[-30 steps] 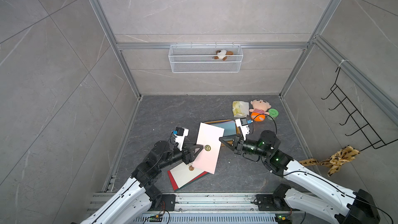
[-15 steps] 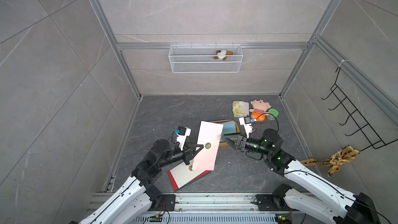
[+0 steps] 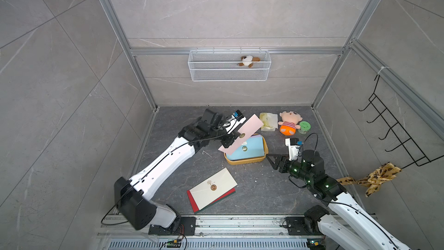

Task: Put the sealed envelopes into the storage box
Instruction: Place the envelope in the storage box.

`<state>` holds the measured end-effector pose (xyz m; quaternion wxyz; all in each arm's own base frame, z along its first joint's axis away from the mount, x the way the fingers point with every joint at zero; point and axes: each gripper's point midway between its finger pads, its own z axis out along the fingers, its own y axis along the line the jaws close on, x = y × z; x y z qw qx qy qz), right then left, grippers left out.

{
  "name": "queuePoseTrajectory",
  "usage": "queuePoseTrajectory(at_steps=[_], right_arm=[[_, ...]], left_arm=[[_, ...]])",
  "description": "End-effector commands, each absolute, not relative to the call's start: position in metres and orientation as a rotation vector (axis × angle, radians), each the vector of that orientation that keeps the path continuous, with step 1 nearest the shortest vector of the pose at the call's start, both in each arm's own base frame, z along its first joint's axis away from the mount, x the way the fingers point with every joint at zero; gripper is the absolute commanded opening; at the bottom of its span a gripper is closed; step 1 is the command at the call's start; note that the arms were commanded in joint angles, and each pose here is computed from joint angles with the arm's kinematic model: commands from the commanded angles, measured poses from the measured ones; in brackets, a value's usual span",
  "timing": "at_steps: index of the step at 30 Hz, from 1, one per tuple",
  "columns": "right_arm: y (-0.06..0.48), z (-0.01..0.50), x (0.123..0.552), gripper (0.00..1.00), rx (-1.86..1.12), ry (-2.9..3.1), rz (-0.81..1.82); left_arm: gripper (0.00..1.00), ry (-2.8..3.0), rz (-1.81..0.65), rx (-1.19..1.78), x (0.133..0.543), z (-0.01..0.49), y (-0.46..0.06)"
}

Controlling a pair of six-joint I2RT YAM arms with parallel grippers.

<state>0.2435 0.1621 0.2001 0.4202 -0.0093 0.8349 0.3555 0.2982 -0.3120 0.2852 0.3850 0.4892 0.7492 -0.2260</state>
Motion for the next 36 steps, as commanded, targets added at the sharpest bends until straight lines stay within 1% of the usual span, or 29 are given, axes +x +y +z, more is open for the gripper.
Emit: queuePoseTrajectory(at_steps=[1, 3, 7, 13, 19, 25, 27, 30, 31, 32, 33, 35, 36], right_arm=[[0.146, 0.179, 0.238, 0.66, -0.006, 2.151, 0.778], [0.143, 0.175, 0.235, 0.66, -0.002, 2.166, 0.763], [0.138, 0.172, 0.23, 0.66, -0.004, 2.182, 0.738], [0.122, 0.178, 0.223, 0.67, 0.011, 2.165, 0.655], [0.12, 0.178, 0.221, 0.67, -0.006, 2.184, 0.631], [0.122, 0.176, 0.224, 0.67, 0.02, 2.176, 0.654], [0.123, 0.174, 0.224, 0.67, 0.023, 2.183, 0.664], [0.126, 0.17, 0.225, 0.67, 0.023, 2.196, 0.673], [0.126, 0.168, 0.225, 0.67, 0.025, 2.201, 0.673], [0.126, 0.168, 0.225, 0.67, 0.027, 2.203, 0.675], [0.127, 0.167, 0.226, 0.67, 0.03, 2.207, 0.677], [0.129, 0.164, 0.227, 0.67, 0.044, 2.222, 0.69], [0.13, 0.164, 0.228, 0.67, 0.05, 2.228, 0.697]], left_arm=[[0.0, 1.933, -0.444, 1.564, 0.309, 0.247, -0.313], [0.0, 1.952, -0.403, 1.598, 0.33, 0.235, -0.323], [0.0, 1.97, -0.39, 1.639, 0.357, 0.223, -0.343], [0.0, 2.06, -0.402, 1.845, 0.355, 0.175, -0.345], [0.0, 2.105, -0.484, 1.874, 0.343, 0.151, -0.348], [0.01, 2.127, -0.43, 1.872, 0.354, 0.131, -0.351], [0.09, 2.121, -0.426, 1.867, 0.355, 0.131, -0.353], [0.18, 2.114, -0.388, 1.847, 0.359, 0.133, -0.353], [0.24, 2.115, -0.347, 1.827, 0.363, 0.135, -0.352], [0.28, 2.11, -0.313, 1.804, 0.367, 0.139, -0.351], [0.3, 2.099, -0.268, 1.764, 0.374, 0.145, -0.35], [0.42, 2.066, -0.171, 1.631, 0.392, 0.167, -0.347], [0.43, 2.053, -0.125, 1.55, 0.401, 0.178, -0.345]])
